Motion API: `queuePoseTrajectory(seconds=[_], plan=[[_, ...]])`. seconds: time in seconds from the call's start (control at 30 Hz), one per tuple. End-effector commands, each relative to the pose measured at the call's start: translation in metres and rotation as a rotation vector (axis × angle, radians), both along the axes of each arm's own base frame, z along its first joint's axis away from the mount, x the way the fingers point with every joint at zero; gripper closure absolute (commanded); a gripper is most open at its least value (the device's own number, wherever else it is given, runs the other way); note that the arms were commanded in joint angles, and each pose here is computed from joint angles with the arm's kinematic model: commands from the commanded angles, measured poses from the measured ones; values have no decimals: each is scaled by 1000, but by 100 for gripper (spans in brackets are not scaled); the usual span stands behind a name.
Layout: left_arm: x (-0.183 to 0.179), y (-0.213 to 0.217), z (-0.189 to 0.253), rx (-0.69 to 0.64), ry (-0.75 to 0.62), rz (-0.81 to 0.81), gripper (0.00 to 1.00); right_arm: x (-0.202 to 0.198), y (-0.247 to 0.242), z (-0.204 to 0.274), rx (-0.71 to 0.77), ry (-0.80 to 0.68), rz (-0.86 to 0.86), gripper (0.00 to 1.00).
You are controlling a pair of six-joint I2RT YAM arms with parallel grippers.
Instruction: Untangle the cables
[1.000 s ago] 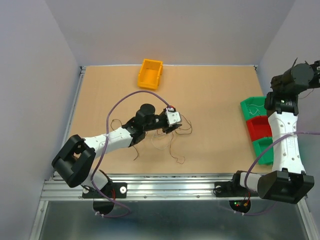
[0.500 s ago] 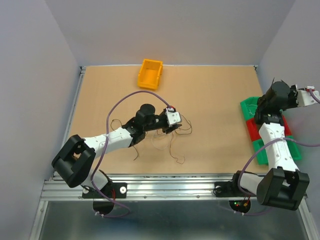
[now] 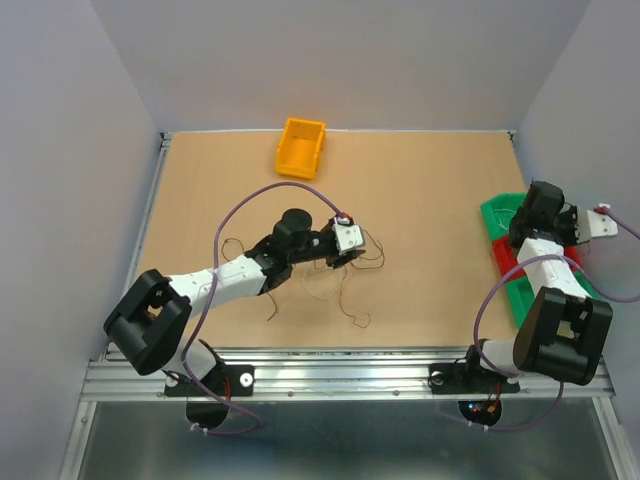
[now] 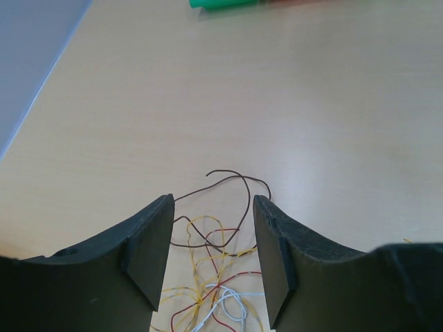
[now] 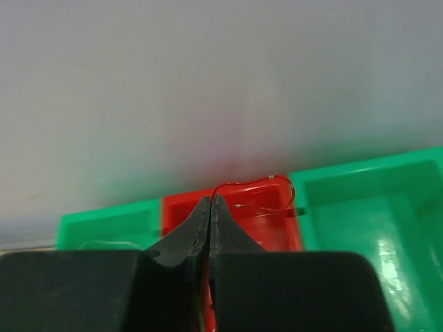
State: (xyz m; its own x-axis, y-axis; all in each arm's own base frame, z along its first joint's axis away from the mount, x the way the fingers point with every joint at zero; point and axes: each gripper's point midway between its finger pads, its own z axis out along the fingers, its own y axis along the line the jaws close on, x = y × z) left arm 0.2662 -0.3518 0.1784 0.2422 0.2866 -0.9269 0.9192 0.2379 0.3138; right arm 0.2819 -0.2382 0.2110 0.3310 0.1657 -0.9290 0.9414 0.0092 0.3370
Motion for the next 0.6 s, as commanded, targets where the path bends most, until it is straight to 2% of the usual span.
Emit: queuePoseTrajectory(seconds=[0.0,0.03,0.1,0.27,0.5,0.57], plan=[[-6,-2,32,-64,-70,-20,40,-31,-19,-47,141,-48,-80,99],[-6,-2,30,-61,-66,-21,40,-31,-22,-50,157,-67,-98,99],[-7,-3,32,-64,-70,-23,40,-40,-25,-71,204,-16,-139,99],[-8,-4,31,-62,-74,-27,40,-34,-22,-94,257,-3,-130,99],[-7,-4,30,-55,-77,-22,40,-16,-28,-106,292,85,-94,99],[-7,-4,28,-51,-77,-23,40,-14,-28,-119,319,157,-88,99]])
